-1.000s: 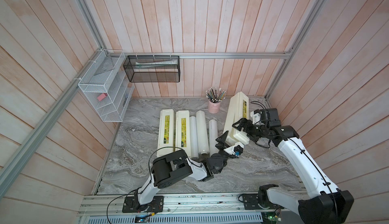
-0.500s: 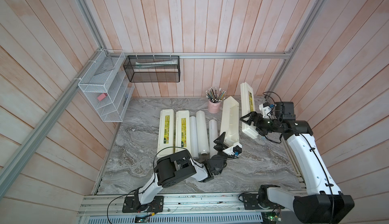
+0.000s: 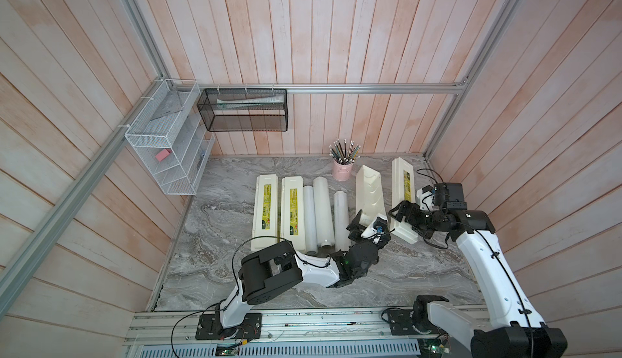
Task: Put plastic wrap rolls into dispensers
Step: Place the plastic wrap cutting box at the center of the board.
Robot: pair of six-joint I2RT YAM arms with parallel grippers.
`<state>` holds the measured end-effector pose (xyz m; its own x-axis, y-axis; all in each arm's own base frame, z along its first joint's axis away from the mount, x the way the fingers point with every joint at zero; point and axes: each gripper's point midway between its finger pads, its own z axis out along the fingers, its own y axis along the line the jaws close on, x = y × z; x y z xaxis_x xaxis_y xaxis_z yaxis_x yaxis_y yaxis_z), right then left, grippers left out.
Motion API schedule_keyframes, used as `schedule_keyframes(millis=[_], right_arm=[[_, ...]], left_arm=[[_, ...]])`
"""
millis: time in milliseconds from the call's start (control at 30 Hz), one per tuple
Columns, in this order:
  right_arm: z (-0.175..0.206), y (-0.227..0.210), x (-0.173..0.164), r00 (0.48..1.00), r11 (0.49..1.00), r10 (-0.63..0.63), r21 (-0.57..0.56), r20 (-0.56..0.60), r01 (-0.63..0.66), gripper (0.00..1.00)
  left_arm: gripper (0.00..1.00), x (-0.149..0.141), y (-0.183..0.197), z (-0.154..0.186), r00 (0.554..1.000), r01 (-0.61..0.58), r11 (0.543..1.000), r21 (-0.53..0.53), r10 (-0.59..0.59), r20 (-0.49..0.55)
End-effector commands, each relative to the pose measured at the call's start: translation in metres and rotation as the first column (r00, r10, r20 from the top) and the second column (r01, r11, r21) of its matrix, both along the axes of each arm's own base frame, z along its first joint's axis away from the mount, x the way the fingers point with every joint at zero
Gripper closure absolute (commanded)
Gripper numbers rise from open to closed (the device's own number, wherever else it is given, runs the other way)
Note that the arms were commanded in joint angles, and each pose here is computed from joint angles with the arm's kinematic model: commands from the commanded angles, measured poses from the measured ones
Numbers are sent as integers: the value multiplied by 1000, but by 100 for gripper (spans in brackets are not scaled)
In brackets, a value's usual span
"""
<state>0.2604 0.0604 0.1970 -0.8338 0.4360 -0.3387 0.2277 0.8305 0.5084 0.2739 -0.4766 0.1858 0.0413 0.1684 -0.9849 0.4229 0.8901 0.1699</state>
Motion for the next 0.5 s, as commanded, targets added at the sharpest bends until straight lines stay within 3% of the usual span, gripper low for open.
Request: schedule_keyframes(millis=[0,200,467], right_arm=[[-15,-14,-11,1000,996,-19,-84,-15,17,24],[-53,-18,-28,997,994,-22,-109,-80,13,23],[-73,-18,-35,989,994,-57,-97,-137,44,22]], left_arm=[[100,-9,-2,-2,997,-19,995,-94,11,-82],[100,-5,3,-26,990,-83,988,-134,66,-121],[100,-5,10,-47,979,-107,979,-175,73,-191]])
